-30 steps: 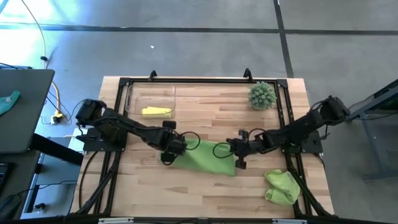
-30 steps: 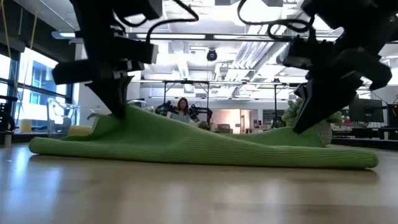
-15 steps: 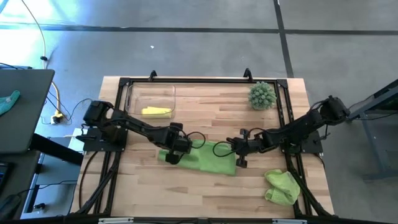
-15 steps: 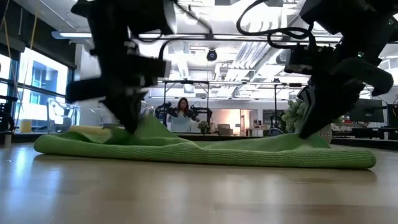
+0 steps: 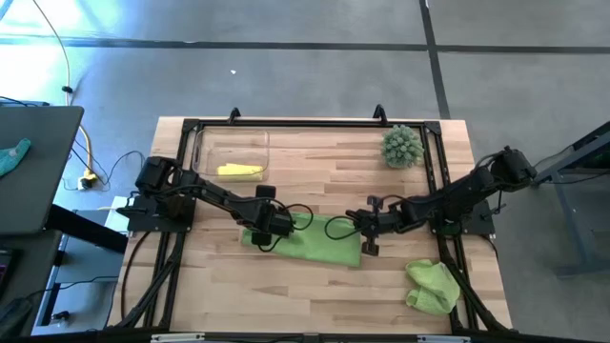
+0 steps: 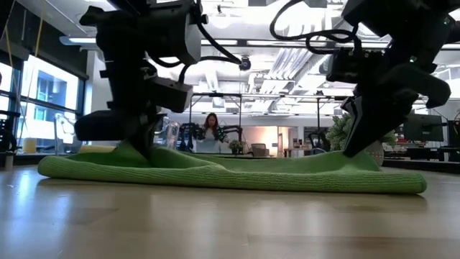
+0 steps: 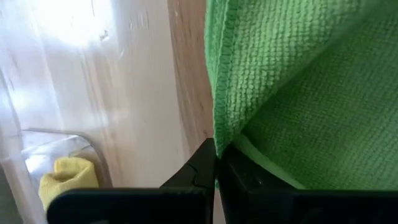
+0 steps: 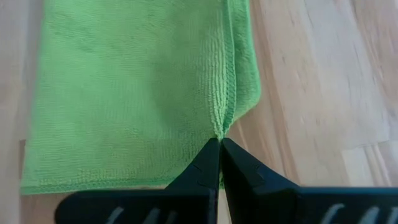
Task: Roll microfiber towels into tight, uniform cylinder then place into a basket
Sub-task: Fold the green microfiber cloth
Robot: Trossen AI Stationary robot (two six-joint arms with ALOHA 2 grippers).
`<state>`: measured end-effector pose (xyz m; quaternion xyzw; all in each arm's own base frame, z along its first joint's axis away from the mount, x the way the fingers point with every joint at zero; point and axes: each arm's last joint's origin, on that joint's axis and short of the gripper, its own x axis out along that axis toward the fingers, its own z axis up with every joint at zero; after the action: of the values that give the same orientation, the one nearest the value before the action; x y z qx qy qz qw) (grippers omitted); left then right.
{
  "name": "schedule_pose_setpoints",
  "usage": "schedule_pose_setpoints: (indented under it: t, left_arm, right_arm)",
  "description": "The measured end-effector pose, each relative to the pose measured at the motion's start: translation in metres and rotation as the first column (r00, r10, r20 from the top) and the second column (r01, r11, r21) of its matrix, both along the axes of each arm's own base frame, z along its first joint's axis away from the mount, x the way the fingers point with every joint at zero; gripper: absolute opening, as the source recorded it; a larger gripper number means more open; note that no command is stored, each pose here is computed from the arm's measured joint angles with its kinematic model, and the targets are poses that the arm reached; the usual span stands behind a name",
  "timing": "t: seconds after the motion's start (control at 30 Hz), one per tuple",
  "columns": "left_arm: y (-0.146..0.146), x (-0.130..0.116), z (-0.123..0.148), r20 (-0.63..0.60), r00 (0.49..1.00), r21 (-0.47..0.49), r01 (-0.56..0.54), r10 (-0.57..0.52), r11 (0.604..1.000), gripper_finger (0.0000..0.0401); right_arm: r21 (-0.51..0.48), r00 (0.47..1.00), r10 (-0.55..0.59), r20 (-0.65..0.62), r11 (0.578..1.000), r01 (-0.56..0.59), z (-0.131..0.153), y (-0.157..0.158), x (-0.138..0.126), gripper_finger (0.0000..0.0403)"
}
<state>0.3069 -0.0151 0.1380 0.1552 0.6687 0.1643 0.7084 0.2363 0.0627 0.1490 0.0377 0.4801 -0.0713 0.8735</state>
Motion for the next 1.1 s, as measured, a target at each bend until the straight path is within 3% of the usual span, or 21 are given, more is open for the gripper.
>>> schedule_pose_setpoints:
  t: [0.43,1.1]
  left_arm:
    - [0.000,0.010,0.012,0.045,0.999,0.056,-0.001,-0.001,0.998,0.0000]
    - [0.000,0.009,0.011,0.034,0.999,0.057,-0.004,0.002,0.998,0.0000]
  right_arm:
    - [-0.009,0.999,-0.036,-0.041,0.999,0.036,-0.002,-0.007,-0.002,0.0000]
    - [-0.022,0.995,-0.063,-0.074,0.998,0.061,-0.004,-0.008,-0.005,0.0000]
